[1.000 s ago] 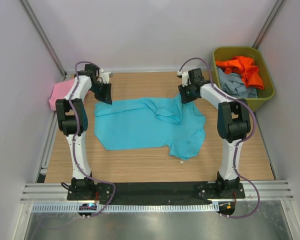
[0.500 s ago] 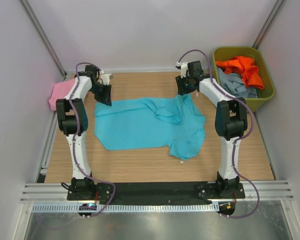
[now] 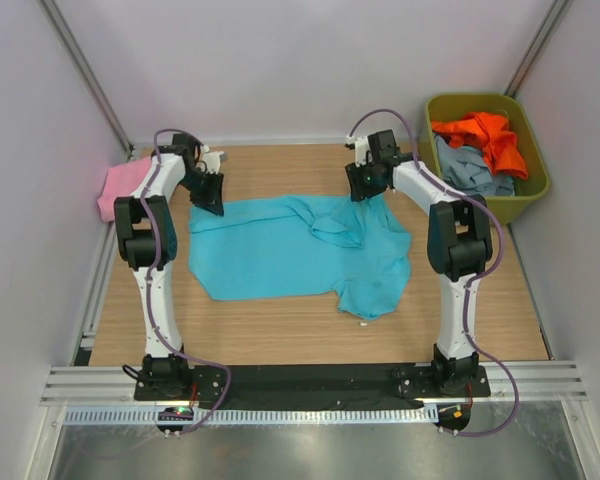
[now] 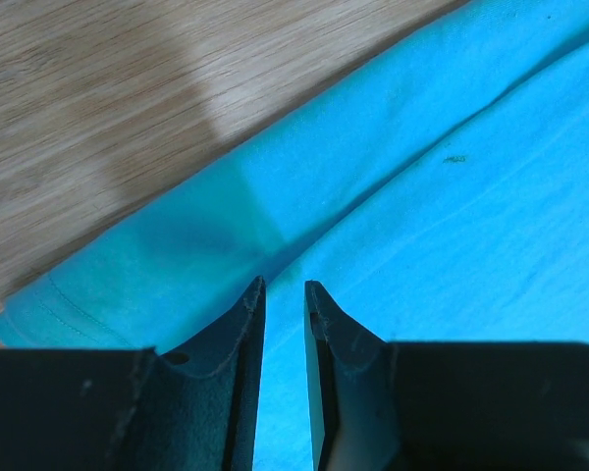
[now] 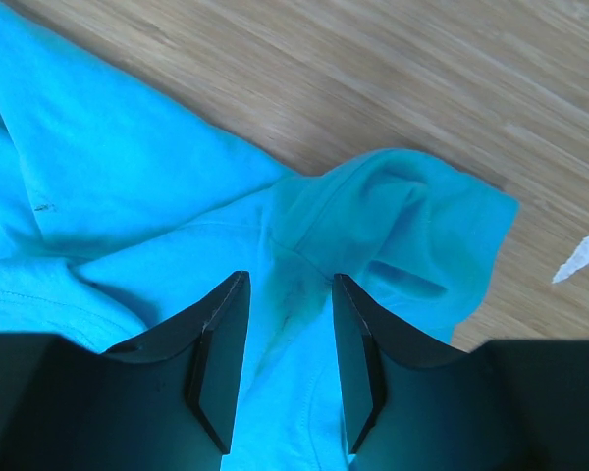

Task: Fold and stack the t-shirts
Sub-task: Fold the tshirt

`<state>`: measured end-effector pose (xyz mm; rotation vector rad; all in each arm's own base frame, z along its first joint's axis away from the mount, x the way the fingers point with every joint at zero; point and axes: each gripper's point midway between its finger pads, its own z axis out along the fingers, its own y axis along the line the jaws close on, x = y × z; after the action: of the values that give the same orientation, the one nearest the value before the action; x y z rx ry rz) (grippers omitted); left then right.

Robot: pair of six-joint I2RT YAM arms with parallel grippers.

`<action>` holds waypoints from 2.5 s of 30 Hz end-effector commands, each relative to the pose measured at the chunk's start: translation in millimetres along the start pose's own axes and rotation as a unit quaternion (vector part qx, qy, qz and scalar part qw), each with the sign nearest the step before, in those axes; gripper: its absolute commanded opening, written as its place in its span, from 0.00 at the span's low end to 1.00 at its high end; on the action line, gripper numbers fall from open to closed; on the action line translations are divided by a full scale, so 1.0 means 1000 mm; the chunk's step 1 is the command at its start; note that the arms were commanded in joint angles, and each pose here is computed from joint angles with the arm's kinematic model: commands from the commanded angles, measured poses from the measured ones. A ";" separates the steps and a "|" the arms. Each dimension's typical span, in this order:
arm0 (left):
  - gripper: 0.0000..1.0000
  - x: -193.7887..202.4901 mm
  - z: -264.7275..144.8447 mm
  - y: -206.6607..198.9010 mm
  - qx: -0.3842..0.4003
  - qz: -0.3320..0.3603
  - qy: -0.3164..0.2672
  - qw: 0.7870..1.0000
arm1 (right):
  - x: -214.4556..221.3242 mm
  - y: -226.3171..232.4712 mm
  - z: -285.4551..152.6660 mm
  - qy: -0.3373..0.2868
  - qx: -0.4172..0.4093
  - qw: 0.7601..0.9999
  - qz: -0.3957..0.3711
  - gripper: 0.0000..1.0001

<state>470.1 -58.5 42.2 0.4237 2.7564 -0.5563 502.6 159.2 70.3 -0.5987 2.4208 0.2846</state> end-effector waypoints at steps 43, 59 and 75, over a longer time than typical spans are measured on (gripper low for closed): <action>0.23 -0.013 -0.005 -0.005 0.009 -0.004 -0.020 1.000 | 0.016 -0.085 -0.048 0.002 0.154 0.988 -0.034 0.28; 0.23 -0.012 -0.006 -0.001 -0.004 -0.001 -0.015 1.000 | -0.019 -0.057 -0.060 -0.054 0.080 0.995 0.001 0.29; 0.19 0.062 -0.030 -0.061 0.136 -0.028 0.113 0.984 | -0.013 -0.036 0.009 -0.031 0.017 0.999 0.019 0.30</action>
<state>421.2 -76.1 46.6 0.4482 2.8802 -0.8002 521.4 126.6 62.5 -0.5321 2.4097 0.2429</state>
